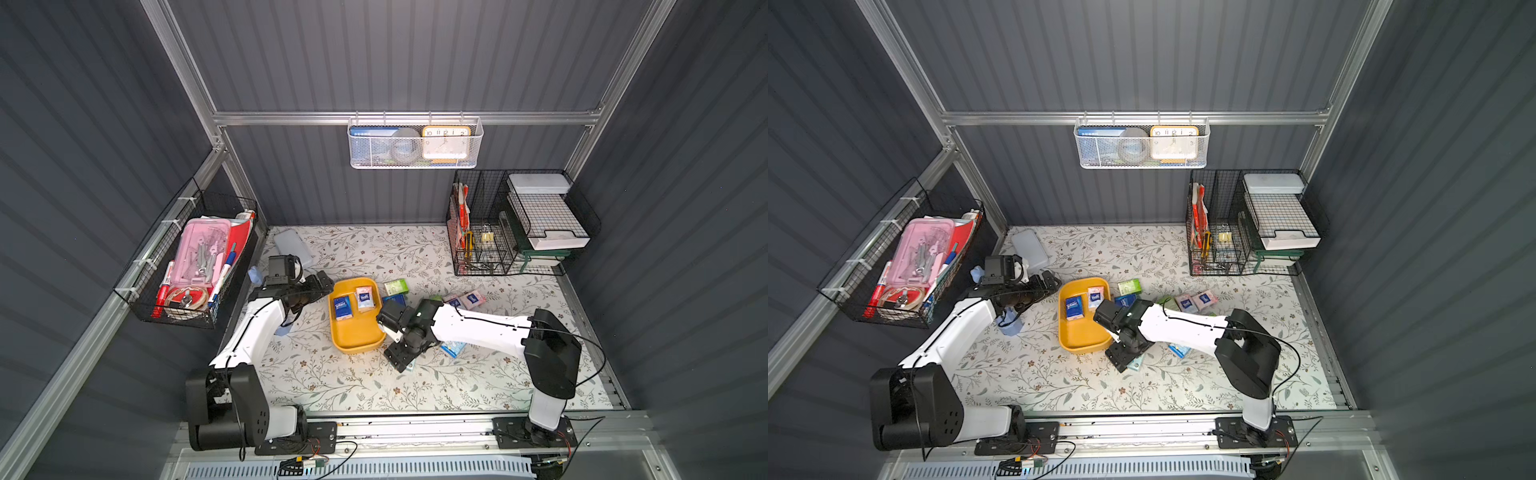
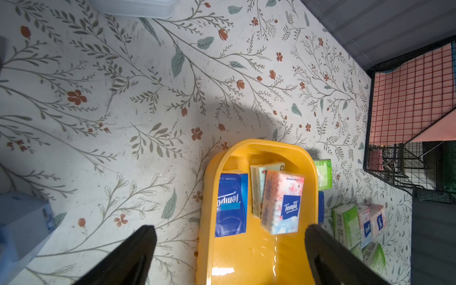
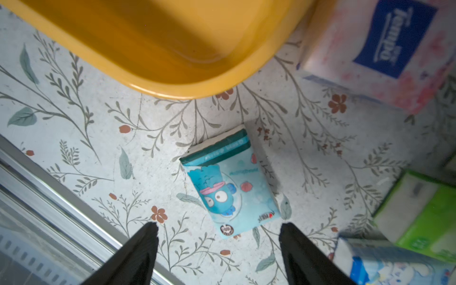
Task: Put the pocket tissues into the storage box
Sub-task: Pick up the pocket tissues from the center of the board, then place the pocket tissues in the storage box, then pick up the pocket tissues from the center of the board.
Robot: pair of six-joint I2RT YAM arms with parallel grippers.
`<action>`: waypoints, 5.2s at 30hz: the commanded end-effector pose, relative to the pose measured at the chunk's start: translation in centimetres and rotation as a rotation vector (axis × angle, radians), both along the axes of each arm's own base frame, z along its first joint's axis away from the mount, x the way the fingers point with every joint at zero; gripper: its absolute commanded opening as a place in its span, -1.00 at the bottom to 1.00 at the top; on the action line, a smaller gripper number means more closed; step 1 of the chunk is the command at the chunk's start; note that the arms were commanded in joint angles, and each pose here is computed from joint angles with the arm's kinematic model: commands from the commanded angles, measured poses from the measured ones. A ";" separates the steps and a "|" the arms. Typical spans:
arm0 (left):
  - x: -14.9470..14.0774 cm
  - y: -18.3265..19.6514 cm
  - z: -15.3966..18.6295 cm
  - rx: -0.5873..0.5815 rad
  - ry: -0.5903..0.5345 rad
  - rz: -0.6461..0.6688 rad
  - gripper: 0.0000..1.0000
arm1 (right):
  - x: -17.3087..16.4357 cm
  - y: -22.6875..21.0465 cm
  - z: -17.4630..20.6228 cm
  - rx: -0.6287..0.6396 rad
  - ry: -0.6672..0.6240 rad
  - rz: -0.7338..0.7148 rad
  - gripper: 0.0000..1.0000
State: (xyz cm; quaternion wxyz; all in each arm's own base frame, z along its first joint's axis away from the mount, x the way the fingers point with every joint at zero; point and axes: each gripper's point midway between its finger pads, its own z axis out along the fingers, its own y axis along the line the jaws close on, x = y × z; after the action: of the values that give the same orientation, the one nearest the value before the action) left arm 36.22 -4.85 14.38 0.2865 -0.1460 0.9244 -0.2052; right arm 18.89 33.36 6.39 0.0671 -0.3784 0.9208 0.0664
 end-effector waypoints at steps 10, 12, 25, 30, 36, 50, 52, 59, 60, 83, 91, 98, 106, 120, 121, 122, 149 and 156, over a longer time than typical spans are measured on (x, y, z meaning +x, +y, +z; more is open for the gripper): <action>-1.0 0.0 1.1 -0.002 0.001 0.000 0.98 | 0.1 -0.9 -3.6 -0.143 -0.039 0.134 0.72; -1.0 -0.1 1.2 -0.014 0.000 0.003 0.98 | 0.5 -0.9 -3.8 -0.163 -0.060 0.144 0.72; -1.2 0.1 1.2 -0.006 0.003 0.014 0.98 | 1.7 -1.4 -3.3 -0.198 -0.129 0.121 0.59; -1.2 0.2 1.3 0.000 0.001 0.016 0.98 | 1.8 -1.0 -3.5 -0.191 -0.119 0.109 0.32; -1.3 0.2 1.5 0.005 -0.003 0.014 0.98 | 1.1 -0.9 -4.4 -0.169 -0.052 0.099 0.48; -1.4 0.5 1.9 0.021 -0.013 0.021 0.98 | 1.2 -1.3 -4.2 -0.145 -0.056 0.060 -0.07; -1.1 0.5 2.0 0.019 -0.017 0.021 0.98 | 1.1 -1.5 -3.9 -0.139 -0.058 0.048 -0.07; -0.4 0.4 2.1 0.020 -0.022 0.009 0.98 | 0.4 -3.0 -0.3 -0.088 -0.075 -0.037 -0.07; -0.4 0.3 2.1 0.019 -0.021 0.008 0.98 | 0.3 -3.1 0.4 -0.074 -0.083 -0.049 -0.07; -0.8 1.9 0.8 0.048 -0.004 0.118 0.98 | 9.1 10.8 5.9 0.251 -0.160 -0.387 -0.13; -1.2 1.8 0.2 0.042 0.010 0.119 0.98 | 12.1 14.2 5.0 0.314 -0.212 -0.416 -0.13; -1.9 2.1 0.2 0.059 0.019 0.128 0.98 | 13.5 15.3 4.3 0.313 -0.238 -0.429 -0.12; -2.5 2.8 0.3 0.089 0.019 0.153 0.99 | 15.4 16.5 3.7 0.330 -0.257 -0.444 -0.12; -2.6 4.0 1.2 0.147 0.017 0.198 0.98 | 16.9 16.9 4.7 0.359 -0.293 -0.456 0.39; -2.6 4.0 1.2 0.145 0.017 0.196 0.98 | 17.0 16.8 5.0 0.362 -0.298 -0.458 0.41; -2.6 3.9 1.1 0.143 0.019 0.194 0.98 | 17.0 16.8 5.2 0.367 -0.303 -0.458 0.41; 0.1 -1.1 2.9 -0.058 -0.047 -0.045 0.98 | 14.8 1.6 7.6 0.307 -0.144 -0.589 0.25; 0.1 -1.6 3.0 -0.086 -0.044 -0.056 0.98 | 14.4 -0.5 2.6 0.350 0.007 -0.555 -0.08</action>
State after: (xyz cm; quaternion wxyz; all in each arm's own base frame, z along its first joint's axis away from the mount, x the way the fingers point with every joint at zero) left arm 35.91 -5.86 16.49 0.2896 -0.1403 0.9166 -0.2374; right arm 33.12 32.53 9.99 0.1658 -0.0811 0.9697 0.1601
